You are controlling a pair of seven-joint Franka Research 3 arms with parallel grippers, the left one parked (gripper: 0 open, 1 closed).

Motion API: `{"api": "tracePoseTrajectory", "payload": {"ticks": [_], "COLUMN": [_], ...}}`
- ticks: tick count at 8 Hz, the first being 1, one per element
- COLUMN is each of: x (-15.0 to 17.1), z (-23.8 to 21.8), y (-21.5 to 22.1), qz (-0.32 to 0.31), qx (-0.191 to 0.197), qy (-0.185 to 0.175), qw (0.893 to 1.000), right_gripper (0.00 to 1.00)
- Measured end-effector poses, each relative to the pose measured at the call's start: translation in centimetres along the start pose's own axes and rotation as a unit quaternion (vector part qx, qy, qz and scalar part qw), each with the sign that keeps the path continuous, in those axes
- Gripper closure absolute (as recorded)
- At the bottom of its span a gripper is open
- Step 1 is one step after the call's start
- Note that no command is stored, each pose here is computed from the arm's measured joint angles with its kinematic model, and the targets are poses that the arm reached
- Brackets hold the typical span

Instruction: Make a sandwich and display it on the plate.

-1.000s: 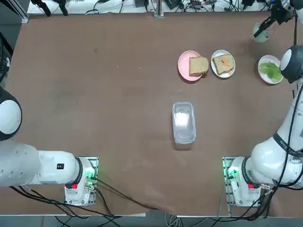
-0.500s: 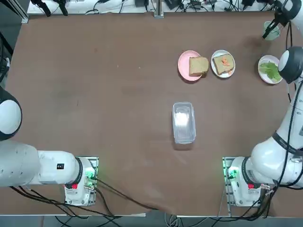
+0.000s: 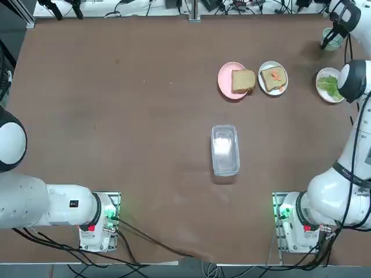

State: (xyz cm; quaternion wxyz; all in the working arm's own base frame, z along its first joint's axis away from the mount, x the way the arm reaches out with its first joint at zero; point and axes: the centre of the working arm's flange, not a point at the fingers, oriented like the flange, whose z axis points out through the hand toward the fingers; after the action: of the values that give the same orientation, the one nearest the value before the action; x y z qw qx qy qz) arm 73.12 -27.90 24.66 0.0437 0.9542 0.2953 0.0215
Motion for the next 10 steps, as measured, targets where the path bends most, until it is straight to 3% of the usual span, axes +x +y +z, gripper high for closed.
{"api": "tracePoseTrajectory", "payload": {"ticks": [4, 6, 7, 9, 10], "x": [0.3, 0.4, 0.4, 0.5, 0.5], "z": [2.0, 2.0, 1.6, -1.7, -4.9], "y": [0.0, 0.1, 0.3, 0.8, 0.8], "qz": [0.023, 0.028, 0.029, 0.029, 0.026], "qx": [-0.018, -0.023, -0.026, -0.025, -0.015], "qy": [0.009, 0.012, 0.014, 0.016, 0.013], "qw": [1.000, 0.999, 0.999, 0.999, 0.999], "right_gripper": [0.89, 0.57, 0.36, 0.01, 0.00]}}
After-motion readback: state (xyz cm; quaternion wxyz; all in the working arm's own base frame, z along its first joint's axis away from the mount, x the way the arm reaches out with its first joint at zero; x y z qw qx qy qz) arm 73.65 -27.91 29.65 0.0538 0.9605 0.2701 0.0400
